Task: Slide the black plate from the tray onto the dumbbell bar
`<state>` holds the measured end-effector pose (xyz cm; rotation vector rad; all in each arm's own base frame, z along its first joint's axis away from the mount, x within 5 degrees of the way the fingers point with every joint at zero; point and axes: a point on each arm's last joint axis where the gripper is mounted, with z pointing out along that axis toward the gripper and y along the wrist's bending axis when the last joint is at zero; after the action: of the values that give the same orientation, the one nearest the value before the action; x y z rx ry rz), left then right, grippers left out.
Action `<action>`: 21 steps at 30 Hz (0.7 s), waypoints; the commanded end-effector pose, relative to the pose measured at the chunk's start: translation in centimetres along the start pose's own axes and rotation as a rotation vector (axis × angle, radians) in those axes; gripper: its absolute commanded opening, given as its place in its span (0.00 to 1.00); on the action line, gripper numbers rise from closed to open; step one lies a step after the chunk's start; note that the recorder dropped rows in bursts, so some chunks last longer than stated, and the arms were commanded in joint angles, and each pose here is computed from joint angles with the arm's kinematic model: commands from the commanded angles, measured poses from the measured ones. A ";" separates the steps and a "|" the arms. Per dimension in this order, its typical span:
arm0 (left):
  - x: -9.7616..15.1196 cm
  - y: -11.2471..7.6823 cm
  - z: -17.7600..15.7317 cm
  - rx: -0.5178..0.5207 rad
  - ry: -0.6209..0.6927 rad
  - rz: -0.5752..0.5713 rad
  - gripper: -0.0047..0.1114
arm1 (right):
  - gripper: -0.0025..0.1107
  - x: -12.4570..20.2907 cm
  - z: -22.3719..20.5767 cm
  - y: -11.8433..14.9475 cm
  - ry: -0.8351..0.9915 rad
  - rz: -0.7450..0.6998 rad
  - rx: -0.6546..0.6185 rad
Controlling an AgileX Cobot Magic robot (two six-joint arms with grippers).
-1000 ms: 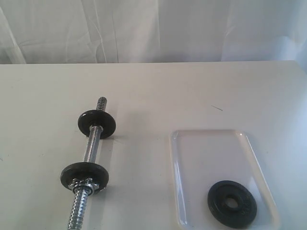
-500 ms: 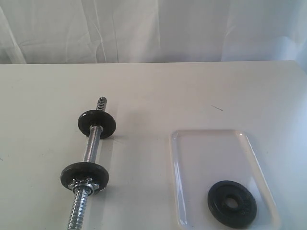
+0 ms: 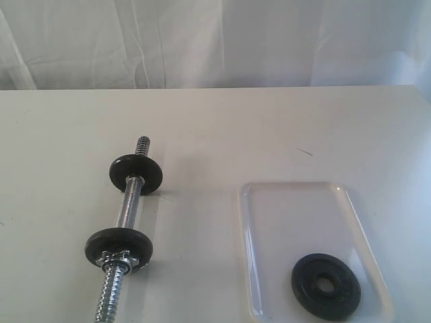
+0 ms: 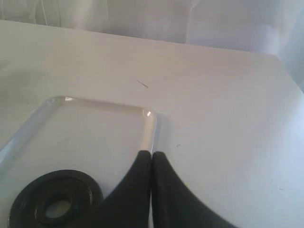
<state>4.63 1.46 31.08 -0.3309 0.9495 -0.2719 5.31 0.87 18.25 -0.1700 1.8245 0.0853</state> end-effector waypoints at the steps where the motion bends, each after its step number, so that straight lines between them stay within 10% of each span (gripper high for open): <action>1: -0.9 -1.0 1.6 0.019 0.042 0.030 0.04 | 0.02 0.0 0.0 0.0 -0.012 -0.012 0.000; 10: 4.6 -0.4 1.0 -0.012 0.713 0.189 0.04 | 0.02 0.0 0.0 0.0 -0.012 -0.012 0.000; 21: 10.1 0.9 4.9 -0.036 1.193 0.368 0.04 | 0.02 0.0 0.0 0.0 -0.012 -0.012 0.000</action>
<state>12.87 -0.65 25.98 -0.0139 2.0497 -0.0985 5.31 0.86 18.25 -0.1711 1.8244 0.0836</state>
